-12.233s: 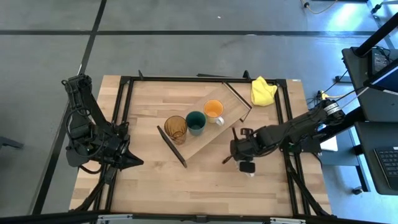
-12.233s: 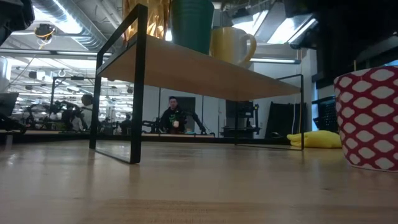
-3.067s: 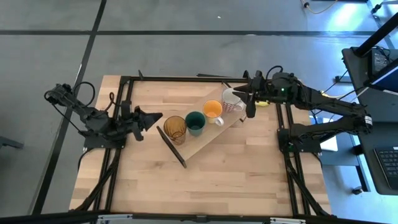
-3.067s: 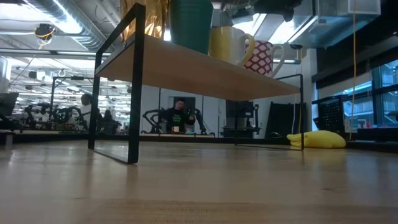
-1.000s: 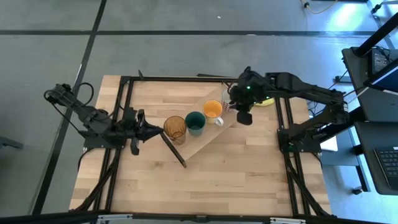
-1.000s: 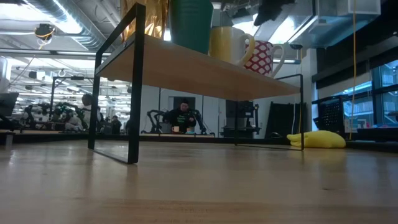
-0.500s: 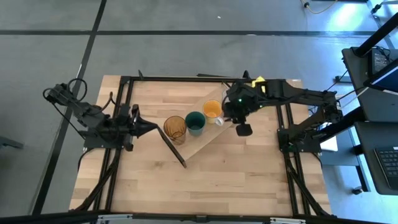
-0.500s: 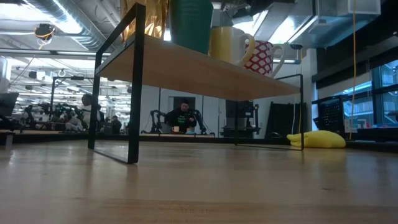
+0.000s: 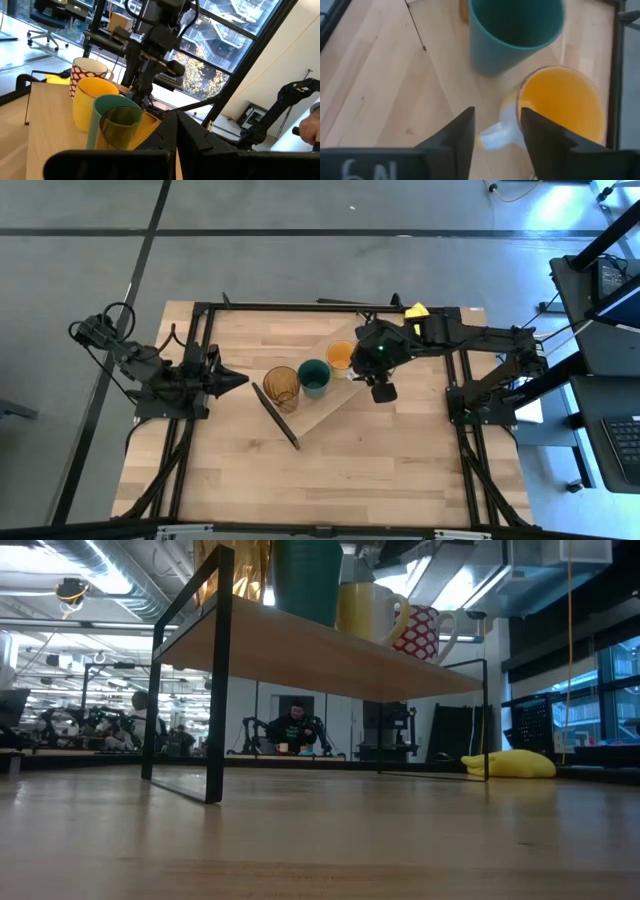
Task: Stack small to large cups/mugs on shelf
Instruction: Remove the yellow mug from the shelf
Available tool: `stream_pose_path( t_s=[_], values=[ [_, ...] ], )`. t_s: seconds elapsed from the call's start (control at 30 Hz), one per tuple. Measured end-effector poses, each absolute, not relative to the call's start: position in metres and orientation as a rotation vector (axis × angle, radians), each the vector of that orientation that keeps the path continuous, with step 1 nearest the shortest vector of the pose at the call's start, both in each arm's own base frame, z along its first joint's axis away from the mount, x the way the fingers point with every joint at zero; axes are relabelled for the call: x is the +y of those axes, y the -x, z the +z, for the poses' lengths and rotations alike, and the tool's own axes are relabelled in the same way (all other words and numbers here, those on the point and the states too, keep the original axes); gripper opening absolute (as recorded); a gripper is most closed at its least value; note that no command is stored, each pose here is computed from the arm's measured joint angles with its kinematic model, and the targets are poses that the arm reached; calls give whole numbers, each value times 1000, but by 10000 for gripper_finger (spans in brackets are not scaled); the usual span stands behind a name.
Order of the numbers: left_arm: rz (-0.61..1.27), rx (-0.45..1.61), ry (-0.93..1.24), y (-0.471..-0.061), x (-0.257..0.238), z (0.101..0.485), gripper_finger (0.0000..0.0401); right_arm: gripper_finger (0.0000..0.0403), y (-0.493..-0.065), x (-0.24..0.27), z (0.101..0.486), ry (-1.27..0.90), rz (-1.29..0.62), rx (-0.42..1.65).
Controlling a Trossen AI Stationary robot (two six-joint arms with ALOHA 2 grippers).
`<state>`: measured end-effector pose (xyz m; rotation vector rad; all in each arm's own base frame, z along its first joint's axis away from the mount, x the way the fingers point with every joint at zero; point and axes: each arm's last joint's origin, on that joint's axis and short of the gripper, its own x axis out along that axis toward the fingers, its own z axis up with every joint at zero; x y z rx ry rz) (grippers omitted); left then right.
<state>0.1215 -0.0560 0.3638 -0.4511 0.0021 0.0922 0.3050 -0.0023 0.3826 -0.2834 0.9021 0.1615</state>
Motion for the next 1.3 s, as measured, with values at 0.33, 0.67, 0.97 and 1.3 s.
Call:
stream_pose_path(
  t_s=[0.33,0.67,0.97,1.3],
  values=[
    [92,2,453,-122,-56,364,0,183,-325,-4,361,310,120,975],
    [92,2,452,-122,-56,364,0,110,-325,-8,361,259,92,984],
    [92,2,452,-122,-56,364,0,78,-325,-8,361,247,86,988],
    [81,4,452,-122,-56,364,0,77,-331,-8,348,248,96,1048]
  ],
)
